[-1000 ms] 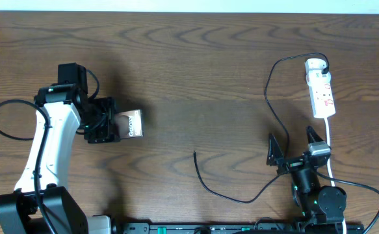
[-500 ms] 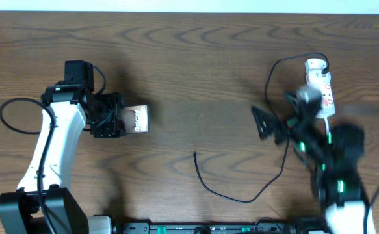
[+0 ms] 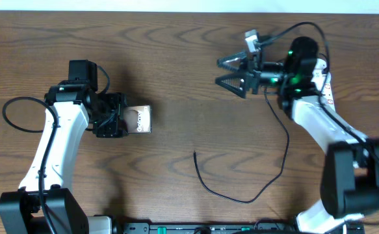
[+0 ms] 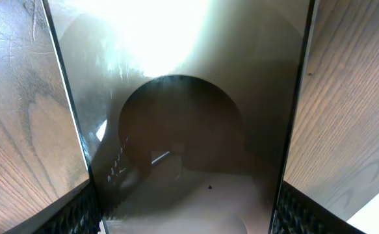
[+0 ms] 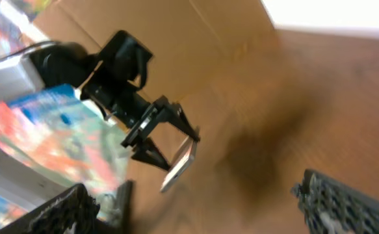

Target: Plug charger to phone and switch on socket

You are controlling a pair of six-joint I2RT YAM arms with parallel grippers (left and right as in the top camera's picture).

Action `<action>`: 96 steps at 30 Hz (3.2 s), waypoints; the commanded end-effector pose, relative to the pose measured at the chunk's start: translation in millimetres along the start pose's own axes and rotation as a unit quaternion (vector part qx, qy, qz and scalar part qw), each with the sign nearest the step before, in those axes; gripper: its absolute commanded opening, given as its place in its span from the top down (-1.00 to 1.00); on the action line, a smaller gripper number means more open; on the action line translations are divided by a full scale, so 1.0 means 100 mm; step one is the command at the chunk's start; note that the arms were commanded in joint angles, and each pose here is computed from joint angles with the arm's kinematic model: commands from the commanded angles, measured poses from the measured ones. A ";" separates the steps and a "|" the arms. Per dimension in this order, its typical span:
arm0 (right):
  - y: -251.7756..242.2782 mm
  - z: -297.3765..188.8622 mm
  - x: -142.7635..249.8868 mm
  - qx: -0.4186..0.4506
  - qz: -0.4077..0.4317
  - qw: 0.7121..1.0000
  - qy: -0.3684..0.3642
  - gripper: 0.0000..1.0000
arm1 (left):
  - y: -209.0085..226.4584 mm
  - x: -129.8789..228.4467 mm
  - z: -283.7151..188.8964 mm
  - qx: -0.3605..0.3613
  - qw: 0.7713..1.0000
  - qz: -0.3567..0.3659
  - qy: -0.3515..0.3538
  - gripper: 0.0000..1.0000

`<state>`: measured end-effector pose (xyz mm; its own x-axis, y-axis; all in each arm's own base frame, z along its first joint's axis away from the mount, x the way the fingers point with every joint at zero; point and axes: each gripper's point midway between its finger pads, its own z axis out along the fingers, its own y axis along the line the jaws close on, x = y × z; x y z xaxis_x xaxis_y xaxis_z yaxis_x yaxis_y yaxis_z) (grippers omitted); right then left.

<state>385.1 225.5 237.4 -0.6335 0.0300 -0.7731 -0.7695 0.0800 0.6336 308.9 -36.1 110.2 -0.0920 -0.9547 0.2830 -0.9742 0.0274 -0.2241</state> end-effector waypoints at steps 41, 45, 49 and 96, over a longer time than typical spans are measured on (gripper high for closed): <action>-0.02 1.68 1.15 0.159 0.247 0.954 0.055 -0.82 | -0.02 0.06 0.01 0.002 0.999 -0.044 -0.022 0.86; 0.04 1.73 1.19 0.154 0.246 0.955 0.062 -0.72 | -0.02 0.06 0.01 0.002 0.999 -0.044 -0.022 0.85; 0.11 1.79 1.25 0.148 0.244 0.956 0.070 -0.50 | -0.02 0.09 0.01 0.002 0.999 -0.044 -0.014 0.86; 0.15 1.86 1.36 0.160 0.239 0.955 0.080 0.27 | -0.07 0.51 0.05 0.007 0.998 0.014 0.059 0.86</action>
<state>303.4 411.6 135.8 -0.9354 -0.0033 -0.3536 -0.3267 0.3907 0.8606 310.0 -80.9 116.4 -0.1189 -0.9206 0.3719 -0.9731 0.0335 -0.2280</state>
